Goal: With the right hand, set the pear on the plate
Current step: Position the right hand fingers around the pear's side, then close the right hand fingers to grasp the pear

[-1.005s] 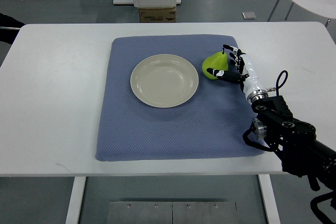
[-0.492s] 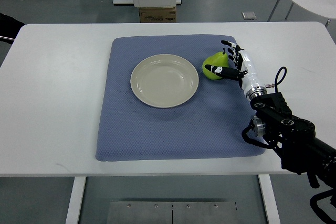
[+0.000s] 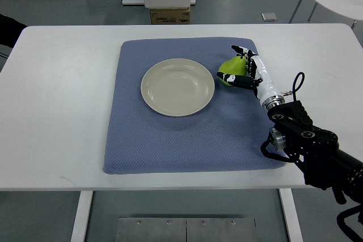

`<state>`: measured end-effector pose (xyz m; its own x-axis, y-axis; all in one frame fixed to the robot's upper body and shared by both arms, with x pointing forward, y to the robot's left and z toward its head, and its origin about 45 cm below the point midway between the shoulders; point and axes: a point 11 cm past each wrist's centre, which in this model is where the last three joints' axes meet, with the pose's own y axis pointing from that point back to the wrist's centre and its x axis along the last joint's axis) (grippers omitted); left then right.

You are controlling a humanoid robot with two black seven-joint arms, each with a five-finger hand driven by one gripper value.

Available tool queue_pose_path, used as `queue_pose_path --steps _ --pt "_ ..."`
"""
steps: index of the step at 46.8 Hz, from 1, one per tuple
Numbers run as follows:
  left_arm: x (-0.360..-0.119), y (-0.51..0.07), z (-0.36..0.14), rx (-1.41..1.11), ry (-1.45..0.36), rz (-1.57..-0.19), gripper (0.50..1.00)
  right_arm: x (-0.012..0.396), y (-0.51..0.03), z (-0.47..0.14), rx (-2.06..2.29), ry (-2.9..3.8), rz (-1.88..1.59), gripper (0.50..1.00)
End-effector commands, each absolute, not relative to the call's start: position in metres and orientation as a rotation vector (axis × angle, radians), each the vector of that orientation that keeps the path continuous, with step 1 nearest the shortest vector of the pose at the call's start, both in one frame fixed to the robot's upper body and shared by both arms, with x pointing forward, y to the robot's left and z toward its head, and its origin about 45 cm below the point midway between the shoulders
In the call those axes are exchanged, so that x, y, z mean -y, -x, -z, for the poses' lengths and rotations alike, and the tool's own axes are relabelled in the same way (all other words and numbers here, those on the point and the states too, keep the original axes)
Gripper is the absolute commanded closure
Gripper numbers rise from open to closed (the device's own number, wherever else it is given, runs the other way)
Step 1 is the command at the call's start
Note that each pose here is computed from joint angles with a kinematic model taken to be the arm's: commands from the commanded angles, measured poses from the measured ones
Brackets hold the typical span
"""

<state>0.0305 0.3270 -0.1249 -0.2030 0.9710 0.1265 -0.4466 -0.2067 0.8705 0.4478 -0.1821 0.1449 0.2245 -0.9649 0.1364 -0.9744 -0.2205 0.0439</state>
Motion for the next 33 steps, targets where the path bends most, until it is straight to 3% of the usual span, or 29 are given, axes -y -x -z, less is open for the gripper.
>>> queue_pose_path --steps 1,33 --pt "-0.327 -0.031 0.125 -0.866 -0.873 -1.649 0.500 0.181 -0.447 -0.144 1.863 -2.371 -0.132 1.000" --pt "-0.327 -0.031 0.125 -0.866 -0.873 -1.649 0.500 0.184 -0.452 -0.154 1.897 -2.375 -0.202 1.000"
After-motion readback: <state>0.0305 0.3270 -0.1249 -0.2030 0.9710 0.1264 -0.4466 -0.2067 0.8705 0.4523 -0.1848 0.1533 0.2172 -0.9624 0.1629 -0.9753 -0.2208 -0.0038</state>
